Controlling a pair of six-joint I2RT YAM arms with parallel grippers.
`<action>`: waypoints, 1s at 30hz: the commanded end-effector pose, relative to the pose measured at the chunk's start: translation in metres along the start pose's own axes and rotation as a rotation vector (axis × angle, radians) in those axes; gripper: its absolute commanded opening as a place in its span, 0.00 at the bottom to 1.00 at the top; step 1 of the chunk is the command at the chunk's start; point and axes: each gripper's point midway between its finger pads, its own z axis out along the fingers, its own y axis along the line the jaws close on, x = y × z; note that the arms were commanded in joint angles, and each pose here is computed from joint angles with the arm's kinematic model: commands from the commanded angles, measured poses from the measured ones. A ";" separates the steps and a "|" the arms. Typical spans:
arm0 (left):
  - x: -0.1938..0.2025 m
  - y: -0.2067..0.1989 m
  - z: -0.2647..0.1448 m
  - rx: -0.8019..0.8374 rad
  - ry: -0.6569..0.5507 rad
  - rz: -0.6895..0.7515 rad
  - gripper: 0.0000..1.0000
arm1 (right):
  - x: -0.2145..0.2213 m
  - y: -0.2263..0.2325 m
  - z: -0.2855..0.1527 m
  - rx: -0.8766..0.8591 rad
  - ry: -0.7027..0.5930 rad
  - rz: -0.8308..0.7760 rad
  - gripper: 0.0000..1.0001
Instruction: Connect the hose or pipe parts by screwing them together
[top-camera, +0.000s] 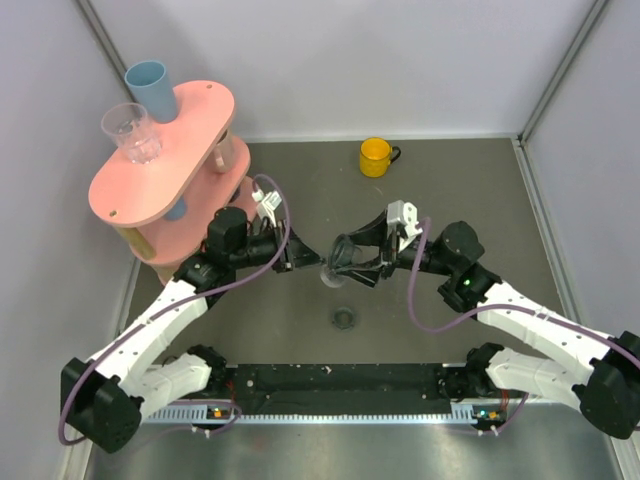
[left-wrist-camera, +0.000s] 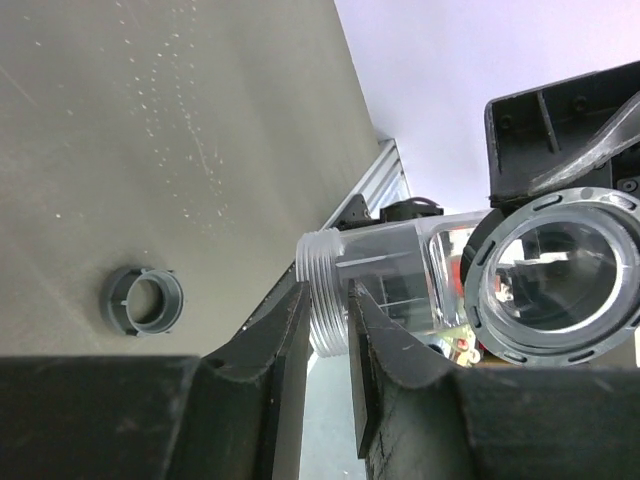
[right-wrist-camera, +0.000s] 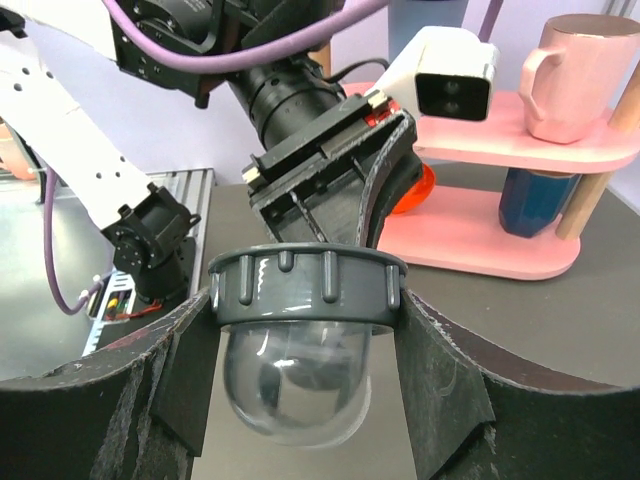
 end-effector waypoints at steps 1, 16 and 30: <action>0.000 -0.013 0.011 0.067 -0.011 0.026 0.26 | -0.036 0.007 0.002 -0.031 -0.104 -0.066 0.22; -0.010 0.008 0.008 -0.090 -0.048 0.088 0.42 | -0.030 0.006 -0.014 0.034 -0.059 -0.109 0.20; 0.040 0.054 0.012 -0.269 0.010 0.132 0.66 | -0.045 -0.024 -0.051 0.305 -0.023 -0.201 0.20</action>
